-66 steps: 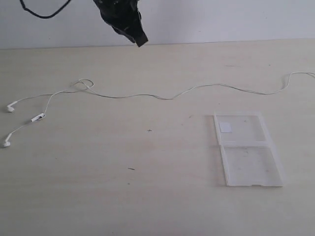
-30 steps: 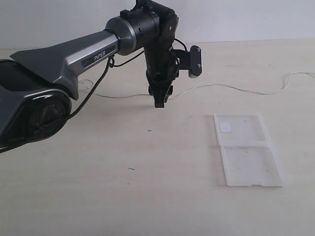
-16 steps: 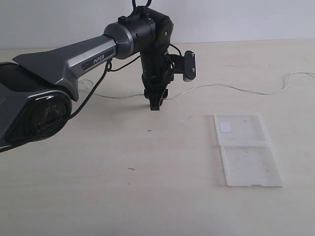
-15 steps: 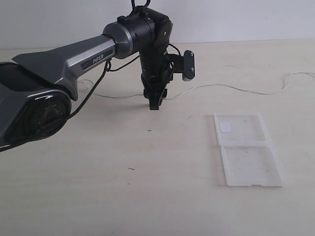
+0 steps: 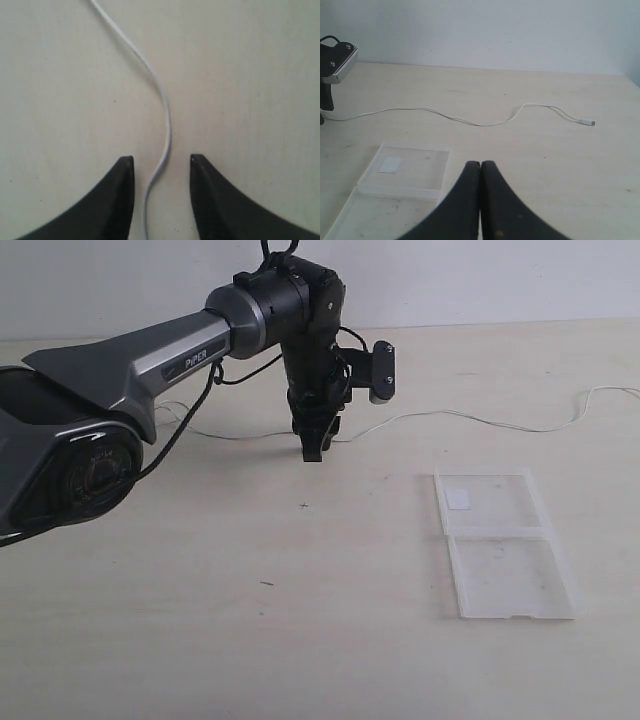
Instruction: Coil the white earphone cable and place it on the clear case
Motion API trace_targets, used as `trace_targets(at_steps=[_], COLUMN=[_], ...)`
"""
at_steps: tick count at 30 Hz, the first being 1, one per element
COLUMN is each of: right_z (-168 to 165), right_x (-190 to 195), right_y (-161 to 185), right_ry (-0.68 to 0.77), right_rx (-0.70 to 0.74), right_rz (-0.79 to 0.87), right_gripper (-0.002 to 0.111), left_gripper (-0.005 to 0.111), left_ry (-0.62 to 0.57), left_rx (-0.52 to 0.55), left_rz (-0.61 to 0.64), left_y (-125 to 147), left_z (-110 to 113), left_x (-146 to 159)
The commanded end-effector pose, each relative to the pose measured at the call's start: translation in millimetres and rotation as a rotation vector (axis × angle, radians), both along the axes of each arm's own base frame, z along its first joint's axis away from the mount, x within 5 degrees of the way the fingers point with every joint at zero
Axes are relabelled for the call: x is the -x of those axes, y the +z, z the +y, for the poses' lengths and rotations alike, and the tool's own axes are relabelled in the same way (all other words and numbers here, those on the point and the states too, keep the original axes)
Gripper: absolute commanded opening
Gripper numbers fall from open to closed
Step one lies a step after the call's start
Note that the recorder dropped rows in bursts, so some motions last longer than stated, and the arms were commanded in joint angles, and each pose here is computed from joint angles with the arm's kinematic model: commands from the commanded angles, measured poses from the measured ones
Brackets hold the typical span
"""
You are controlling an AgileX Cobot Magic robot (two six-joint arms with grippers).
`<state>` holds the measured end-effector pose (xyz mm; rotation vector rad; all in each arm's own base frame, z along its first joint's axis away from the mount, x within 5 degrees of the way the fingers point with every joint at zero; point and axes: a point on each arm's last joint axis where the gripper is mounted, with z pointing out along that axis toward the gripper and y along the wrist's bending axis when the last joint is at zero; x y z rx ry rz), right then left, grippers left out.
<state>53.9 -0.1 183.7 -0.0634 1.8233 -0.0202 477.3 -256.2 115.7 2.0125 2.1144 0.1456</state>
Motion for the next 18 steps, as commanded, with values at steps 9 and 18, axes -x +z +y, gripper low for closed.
trace_targets(at_steps=[9, 18], right_z=[-0.2, -0.2], right_x=[0.0, 0.0], right_y=[0.2, 0.2], right_ry=[-0.002, -0.002], right_rx=[0.005, 0.003], right_rz=[-0.016, -0.016], right_gripper=[0.0, 0.0], left_gripper=[0.038, 0.029], left_ry=[-0.011, -0.038], left_rx=[-0.033, -0.058], left_rz=[0.061, 0.096], left_y=[-35.2, -46.5], left_z=[5.7, 6.1], left_x=[-1.0, 2.1])
